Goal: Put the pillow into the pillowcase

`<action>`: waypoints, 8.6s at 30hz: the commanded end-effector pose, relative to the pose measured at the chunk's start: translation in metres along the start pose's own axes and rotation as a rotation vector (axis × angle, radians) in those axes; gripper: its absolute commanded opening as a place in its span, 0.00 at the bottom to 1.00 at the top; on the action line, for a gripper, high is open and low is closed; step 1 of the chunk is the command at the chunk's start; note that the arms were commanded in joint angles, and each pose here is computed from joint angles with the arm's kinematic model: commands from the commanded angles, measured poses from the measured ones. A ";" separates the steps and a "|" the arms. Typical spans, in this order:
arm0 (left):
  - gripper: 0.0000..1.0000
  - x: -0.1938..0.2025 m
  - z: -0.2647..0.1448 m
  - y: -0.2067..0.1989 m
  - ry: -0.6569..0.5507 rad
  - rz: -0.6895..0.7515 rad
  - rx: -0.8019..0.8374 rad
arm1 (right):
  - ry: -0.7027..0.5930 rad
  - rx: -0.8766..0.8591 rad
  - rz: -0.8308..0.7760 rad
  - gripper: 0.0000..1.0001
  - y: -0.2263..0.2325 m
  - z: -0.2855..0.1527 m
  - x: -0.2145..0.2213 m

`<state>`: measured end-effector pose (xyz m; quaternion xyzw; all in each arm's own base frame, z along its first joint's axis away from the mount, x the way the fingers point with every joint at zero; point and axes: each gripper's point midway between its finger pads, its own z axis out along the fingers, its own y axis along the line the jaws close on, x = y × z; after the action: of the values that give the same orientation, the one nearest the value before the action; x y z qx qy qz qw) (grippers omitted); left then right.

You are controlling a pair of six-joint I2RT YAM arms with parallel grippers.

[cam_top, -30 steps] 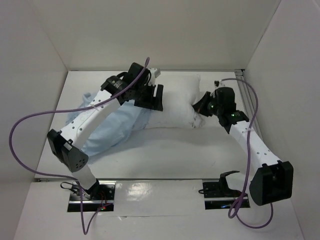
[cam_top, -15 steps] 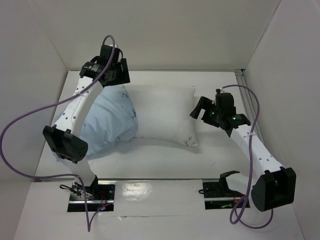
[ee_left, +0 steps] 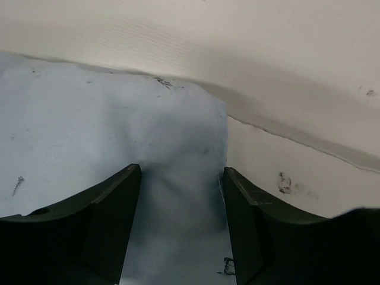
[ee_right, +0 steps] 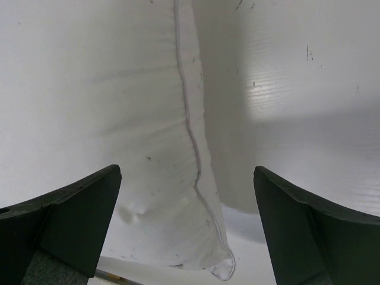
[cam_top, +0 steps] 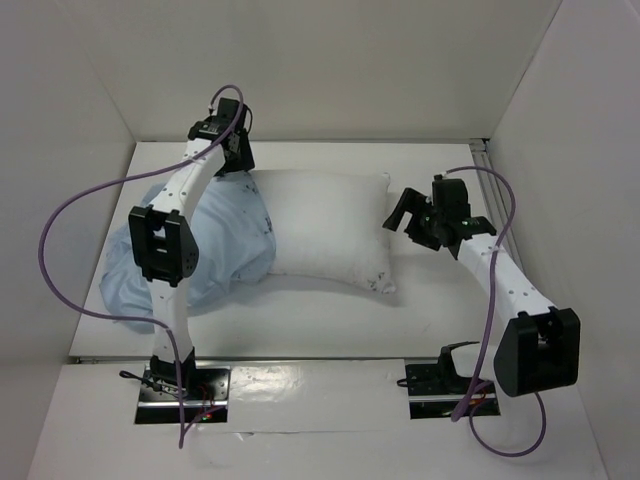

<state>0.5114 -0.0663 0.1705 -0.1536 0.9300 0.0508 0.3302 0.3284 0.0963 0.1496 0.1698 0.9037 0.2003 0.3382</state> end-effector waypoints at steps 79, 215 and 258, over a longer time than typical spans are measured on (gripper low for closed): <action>0.75 0.052 -0.325 -0.270 -0.152 0.334 1.200 | -0.044 -0.342 0.328 0.35 0.067 0.037 -0.060; 1.00 0.141 -0.351 -0.264 0.276 0.488 1.495 | -0.177 -0.081 0.317 0.00 -0.002 -0.008 0.053; 0.00 0.010 -0.145 -0.014 -0.165 -0.145 0.426 | -0.128 -0.190 0.257 0.00 0.032 0.009 0.033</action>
<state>0.3881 -0.0961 0.2500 -0.1772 0.8960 -0.1426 0.3814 0.2960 0.0921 0.1099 0.3130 0.8477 0.2032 0.3770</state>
